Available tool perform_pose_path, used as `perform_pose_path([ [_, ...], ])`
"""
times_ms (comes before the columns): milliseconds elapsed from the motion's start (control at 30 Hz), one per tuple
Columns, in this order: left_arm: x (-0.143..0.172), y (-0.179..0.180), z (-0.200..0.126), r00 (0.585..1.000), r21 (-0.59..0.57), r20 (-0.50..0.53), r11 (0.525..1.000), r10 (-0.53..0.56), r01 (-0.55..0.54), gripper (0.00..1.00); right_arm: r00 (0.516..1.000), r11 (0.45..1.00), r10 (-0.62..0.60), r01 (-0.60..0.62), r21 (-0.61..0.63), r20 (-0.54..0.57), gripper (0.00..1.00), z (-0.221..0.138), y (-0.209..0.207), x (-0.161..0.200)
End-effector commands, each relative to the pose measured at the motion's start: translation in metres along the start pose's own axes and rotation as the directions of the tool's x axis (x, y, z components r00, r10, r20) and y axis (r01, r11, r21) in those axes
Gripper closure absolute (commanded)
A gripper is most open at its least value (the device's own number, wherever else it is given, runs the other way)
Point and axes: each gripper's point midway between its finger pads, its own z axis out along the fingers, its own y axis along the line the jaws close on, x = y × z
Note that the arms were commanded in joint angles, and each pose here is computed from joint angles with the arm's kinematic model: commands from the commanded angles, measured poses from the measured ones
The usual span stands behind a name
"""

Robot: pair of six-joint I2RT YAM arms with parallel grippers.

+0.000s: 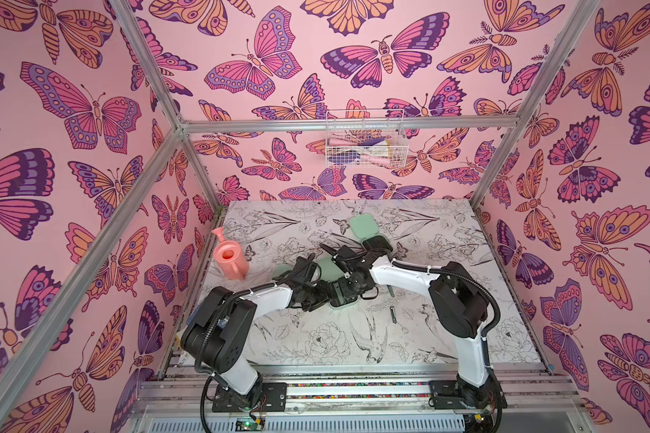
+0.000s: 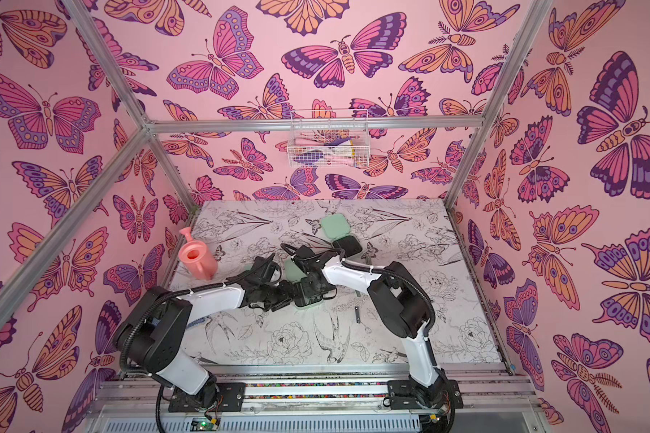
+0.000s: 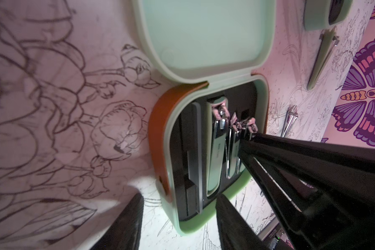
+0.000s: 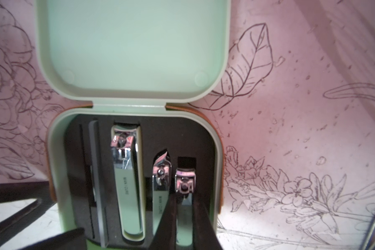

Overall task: Organize nail clipper sets
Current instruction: Place the nail clipper in the storage box.

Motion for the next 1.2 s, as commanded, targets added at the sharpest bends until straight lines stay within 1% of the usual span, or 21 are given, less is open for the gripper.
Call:
perform_pose_path([
  [0, 0.011, 0.021, 0.003, 0.999, -0.059, -0.033, 0.998, -0.028, 0.026, 0.44, 1.0, 0.999, -0.003, 0.004, 0.038, -0.03, 0.85, 0.012, -0.002, 0.005],
  [367, 0.011, 0.022, 0.003, 0.999, -0.06, -0.032, 0.998, -0.027, 0.026, 0.44, 1.0, 0.999, -0.015, 0.015, 0.028, 0.005, 0.78, -0.004, 0.003, -0.009],
  [567, 0.011, 0.022, 0.003, 0.999, -0.061, -0.031, 0.998, -0.028, 0.026, 0.44, 1.0, 1.0, -0.018, 0.017, 0.025, 0.007, 0.76, -0.005, 0.003, -0.011],
  [800, 0.011, 0.022, 0.002, 0.999, -0.06, -0.032, 0.998, -0.028, 0.026, 0.44, 1.0, 1.0, -0.017, 0.017, 0.019, 0.016, 0.76, -0.011, 0.005, -0.013],
  [1000, 0.011, 0.021, 0.002, 0.999, -0.059, -0.03, 0.998, -0.027, 0.026, 0.44, 0.999, 0.999, -0.026, 0.025, 0.042, 0.028, 0.76, -0.022, -0.001, -0.014],
  [1167, 0.01, 0.021, 0.001, 0.999, -0.057, -0.028, 0.998, -0.027, 0.025, 0.44, 0.999, 0.999, -0.027, 0.025, 0.038, 0.033, 0.78, -0.029, -0.002, -0.014],
])
